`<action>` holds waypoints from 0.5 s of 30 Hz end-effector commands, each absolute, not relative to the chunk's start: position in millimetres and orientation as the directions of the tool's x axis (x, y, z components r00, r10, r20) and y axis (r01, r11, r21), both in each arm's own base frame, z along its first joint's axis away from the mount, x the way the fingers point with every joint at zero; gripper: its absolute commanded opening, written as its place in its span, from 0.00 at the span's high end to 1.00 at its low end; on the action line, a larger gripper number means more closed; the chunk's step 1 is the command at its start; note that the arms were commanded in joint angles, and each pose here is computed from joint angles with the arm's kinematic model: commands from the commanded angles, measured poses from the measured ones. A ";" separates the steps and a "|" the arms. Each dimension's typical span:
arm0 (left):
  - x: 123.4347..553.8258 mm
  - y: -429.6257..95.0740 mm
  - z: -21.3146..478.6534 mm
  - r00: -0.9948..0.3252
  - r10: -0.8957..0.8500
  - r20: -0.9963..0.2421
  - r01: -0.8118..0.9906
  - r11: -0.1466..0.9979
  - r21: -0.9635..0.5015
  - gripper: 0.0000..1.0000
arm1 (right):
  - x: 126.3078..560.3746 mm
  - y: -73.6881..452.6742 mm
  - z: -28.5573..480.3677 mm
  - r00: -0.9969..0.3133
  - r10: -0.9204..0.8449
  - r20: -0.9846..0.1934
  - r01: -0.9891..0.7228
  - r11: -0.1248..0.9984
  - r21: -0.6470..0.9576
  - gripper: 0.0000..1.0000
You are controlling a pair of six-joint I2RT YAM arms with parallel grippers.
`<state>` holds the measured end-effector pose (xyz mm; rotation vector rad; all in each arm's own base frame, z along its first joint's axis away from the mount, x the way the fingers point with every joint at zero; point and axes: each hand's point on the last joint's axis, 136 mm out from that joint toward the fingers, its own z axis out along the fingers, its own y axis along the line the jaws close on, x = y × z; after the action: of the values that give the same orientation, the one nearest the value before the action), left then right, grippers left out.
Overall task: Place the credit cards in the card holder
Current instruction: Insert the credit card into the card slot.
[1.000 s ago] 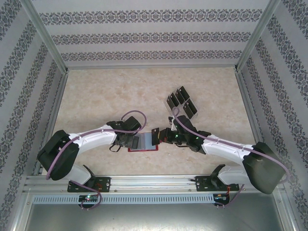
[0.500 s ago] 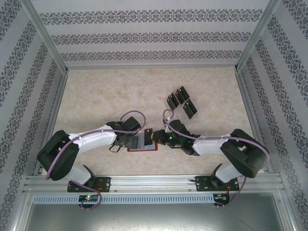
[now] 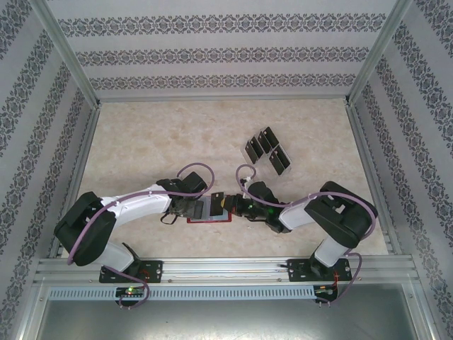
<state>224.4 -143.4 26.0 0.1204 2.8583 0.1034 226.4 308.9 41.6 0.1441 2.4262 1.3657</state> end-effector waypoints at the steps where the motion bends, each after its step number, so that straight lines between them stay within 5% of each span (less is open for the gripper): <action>1: 212.9 -128.8 18.7 -0.967 0.097 -0.236 0.065 0.988 0.140 0.00 | 218.9 316.6 46.5 -0.940 0.246 -0.237 -0.100 0.466 0.879 1.00; 15: 213.9 -123.9 23.5 -0.964 0.086 -0.250 0.047 0.986 0.160 0.00 | 213.7 313.7 36.5 -0.945 0.266 -0.192 -0.065 0.420 0.905 1.00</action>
<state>224.8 -142.6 26.4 0.1148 2.8555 0.1086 218.7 311.2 33.0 0.1941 2.3912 1.4930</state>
